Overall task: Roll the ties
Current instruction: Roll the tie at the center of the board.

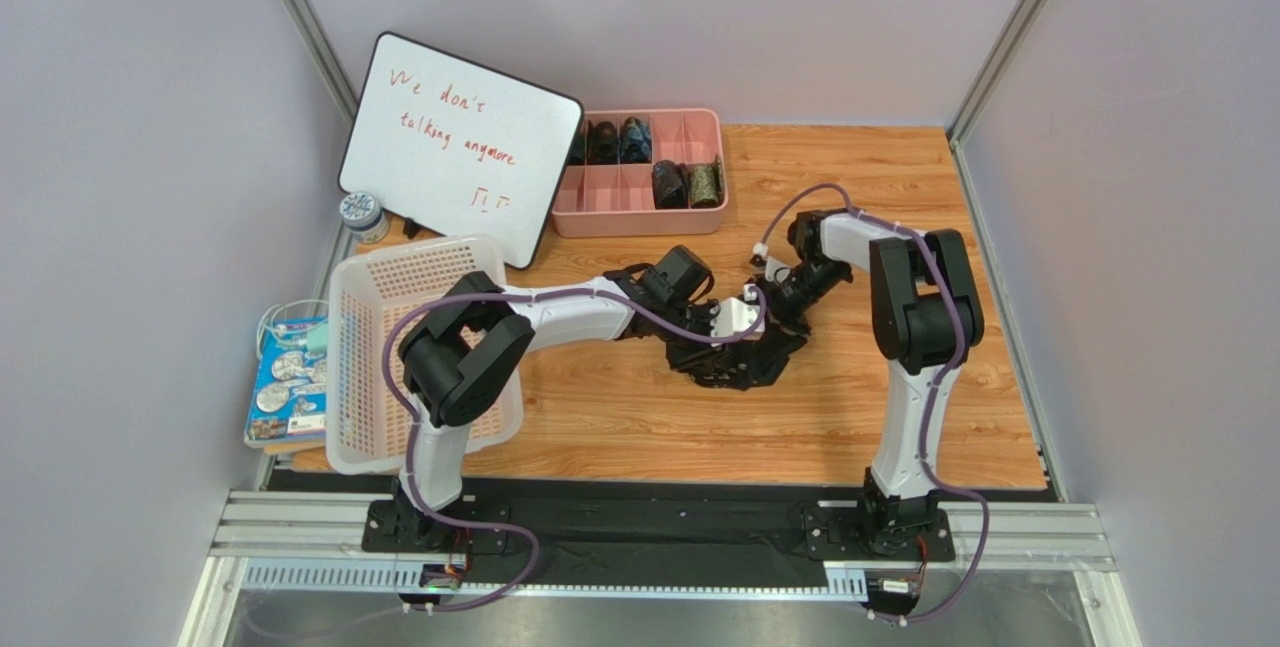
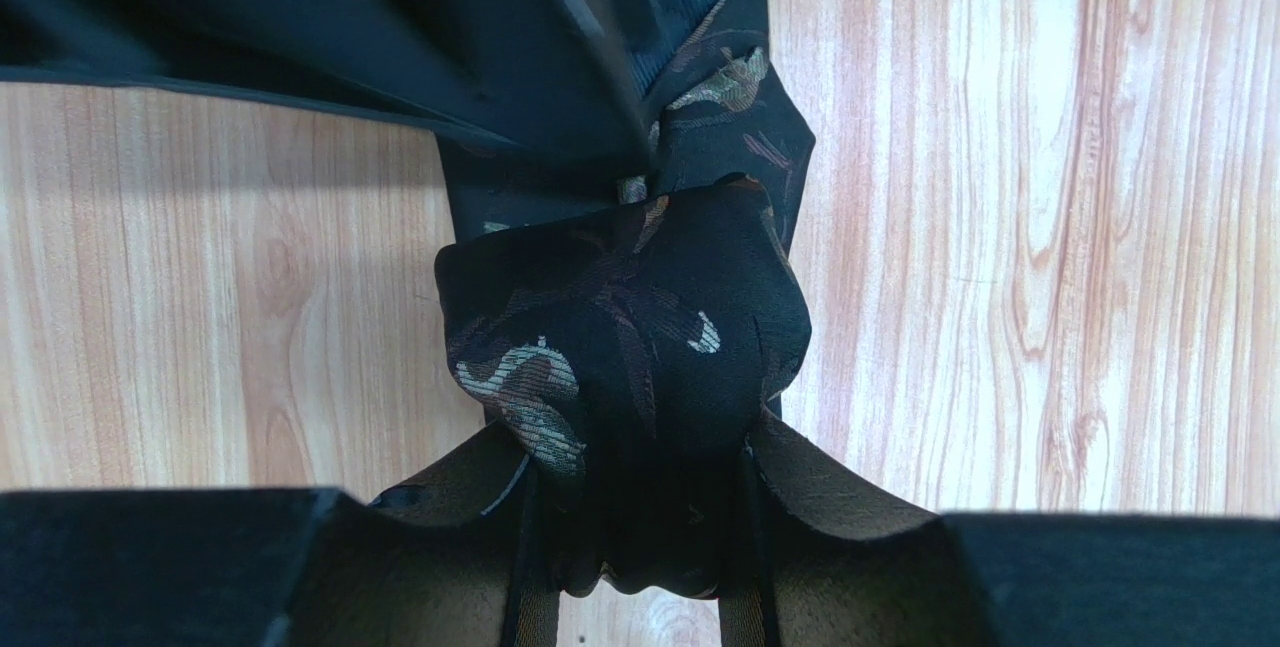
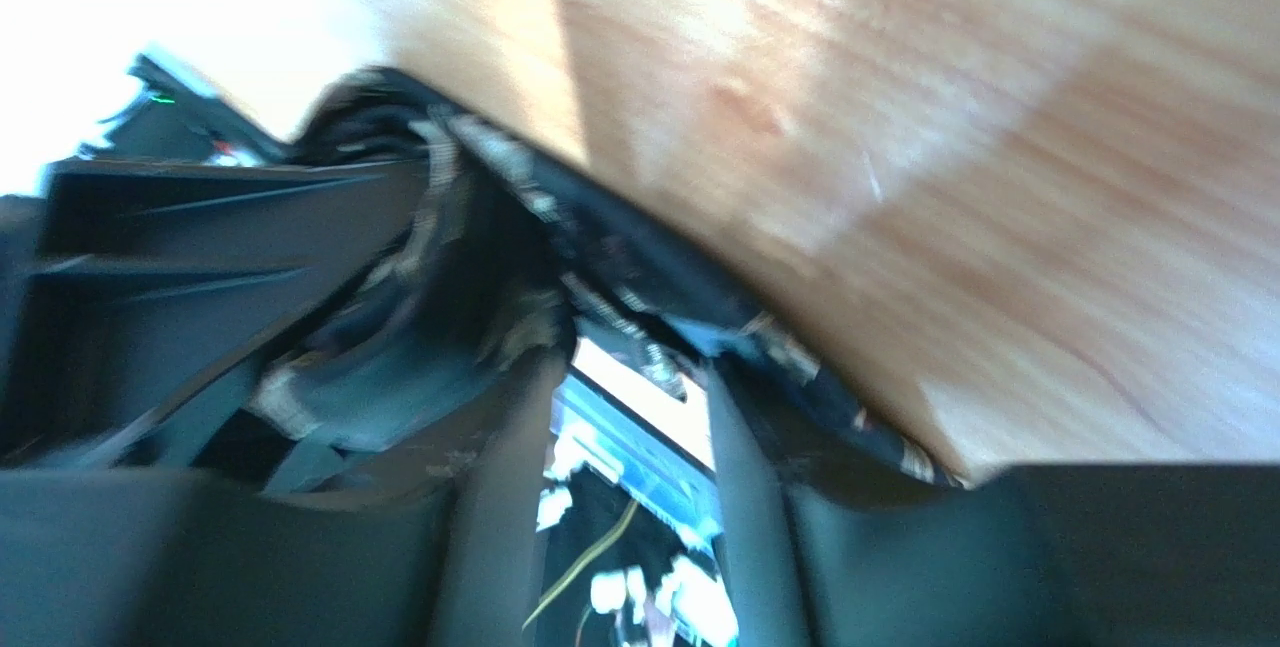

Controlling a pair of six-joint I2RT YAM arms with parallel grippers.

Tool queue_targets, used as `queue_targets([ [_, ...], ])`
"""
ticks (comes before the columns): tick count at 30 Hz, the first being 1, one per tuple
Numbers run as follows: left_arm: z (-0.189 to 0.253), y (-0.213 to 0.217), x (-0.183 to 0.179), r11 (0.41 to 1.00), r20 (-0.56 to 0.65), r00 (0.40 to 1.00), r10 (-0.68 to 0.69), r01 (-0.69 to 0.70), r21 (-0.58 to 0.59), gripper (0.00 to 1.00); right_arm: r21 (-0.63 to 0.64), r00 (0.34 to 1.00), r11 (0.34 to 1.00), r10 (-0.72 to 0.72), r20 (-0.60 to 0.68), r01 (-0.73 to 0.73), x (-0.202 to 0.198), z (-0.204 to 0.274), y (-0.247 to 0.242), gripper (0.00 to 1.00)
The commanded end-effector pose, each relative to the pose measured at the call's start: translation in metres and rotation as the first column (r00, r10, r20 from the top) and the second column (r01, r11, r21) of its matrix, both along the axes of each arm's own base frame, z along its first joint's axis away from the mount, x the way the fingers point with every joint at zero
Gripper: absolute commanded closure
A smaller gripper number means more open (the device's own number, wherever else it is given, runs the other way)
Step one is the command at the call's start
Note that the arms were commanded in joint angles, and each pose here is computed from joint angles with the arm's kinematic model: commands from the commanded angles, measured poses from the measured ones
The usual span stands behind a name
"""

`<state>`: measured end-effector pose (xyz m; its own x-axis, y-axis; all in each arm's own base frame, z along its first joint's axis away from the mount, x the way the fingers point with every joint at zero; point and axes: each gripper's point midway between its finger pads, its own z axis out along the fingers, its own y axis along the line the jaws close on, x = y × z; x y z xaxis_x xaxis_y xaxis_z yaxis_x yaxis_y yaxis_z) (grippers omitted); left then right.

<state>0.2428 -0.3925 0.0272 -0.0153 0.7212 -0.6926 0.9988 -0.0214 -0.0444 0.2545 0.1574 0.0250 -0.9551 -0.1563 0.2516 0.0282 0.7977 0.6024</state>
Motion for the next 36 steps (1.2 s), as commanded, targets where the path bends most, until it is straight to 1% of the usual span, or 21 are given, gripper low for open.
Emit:
queue_targets([
  [1,-0.044,0.031,-0.023,0.979,-0.065,0.998,-0.015,0.028,0.201,0.88,0.149,0.992,0.987,-0.078,0.100,0.063,0.019,0.033,0.009,0.47],
  [3,-0.045,0.031,-0.024,0.978,-0.074,0.997,-0.013,0.028,0.206,0.87,0.199,0.989,0.978,-0.094,0.117,0.069,0.018,0.044,0.012,0.46],
  [4,-0.045,0.029,-0.023,0.979,-0.080,0.997,-0.005,0.021,0.205,0.86,0.213,0.989,0.975,-0.095,0.113,0.069,0.014,0.044,0.014,0.41],
  [6,-0.046,0.029,-0.024,0.978,-0.090,0.996,-0.005,0.023,0.206,0.86,0.258,0.987,0.964,-0.101,0.124,0.066,0.012,0.049,0.018,0.40],
  [8,-0.045,0.026,-0.024,0.980,-0.096,0.995,0.000,0.019,0.200,0.86,0.290,0.988,0.954,-0.113,0.107,0.078,0.007,0.049,0.021,0.39],
  [9,-0.045,0.026,-0.024,0.980,-0.101,0.995,-0.001,0.021,0.199,0.86,0.316,0.984,0.946,-0.116,0.136,0.068,0.010,0.051,0.024,0.39],
  [10,-0.044,0.026,-0.026,0.980,-0.107,0.994,-0.003,0.024,0.196,0.86,0.319,0.985,0.943,-0.134,0.112,0.092,0.009,0.050,0.026,0.38],
  [12,-0.046,0.026,-0.027,0.980,-0.116,0.993,-0.001,0.024,0.197,0.85,0.327,0.980,0.941,-0.138,0.144,0.085,0.015,0.047,0.028,0.37],
  [14,-0.047,0.026,-0.029,0.980,-0.130,0.992,0.003,0.023,0.199,0.85,0.326,0.979,0.941,-0.141,0.145,0.087,0.015,0.044,0.029,0.37],
  [17,-0.047,0.024,-0.030,0.981,-0.136,0.991,-0.002,0.028,0.191,0.84,0.313,0.979,0.946,-0.139,0.147,0.088,0.018,0.037,0.033,0.39],
  [21,-0.048,0.023,-0.030,0.981,-0.141,0.990,-0.002,0.029,0.191,0.82,0.341,0.978,0.937,-0.135,0.158,0.075,0.022,0.041,0.043,0.41],
  [29,-0.050,0.023,-0.029,0.981,-0.147,0.989,0.004,0.024,0.193,0.81,0.418,0.986,0.908,-0.101,0.135,0.036,0.000,0.067,0.049,0.40],
  [31,-0.050,0.023,-0.029,0.981,-0.148,0.989,0.006,0.023,0.191,0.81,0.421,0.984,0.907,-0.096,0.149,0.024,-0.003,0.069,0.049,0.38],
  [32,-0.050,0.022,-0.029,0.982,-0.151,0.988,0.009,0.020,0.190,0.81,0.398,0.983,0.917,-0.088,0.161,0.017,-0.003,0.065,0.048,0.38],
  [34,-0.050,0.020,-0.029,0.983,-0.151,0.989,0.011,0.017,0.182,0.80,0.369,0.984,0.929,-0.073,0.160,0.008,-0.005,0.057,0.048,0.40],
  [36,-0.048,0.019,-0.027,0.984,-0.151,0.988,0.018,0.010,0.179,0.76,0.316,0.987,0.949,-0.066,0.149,0.015,-0.003,0.040,0.045,0.54],
])
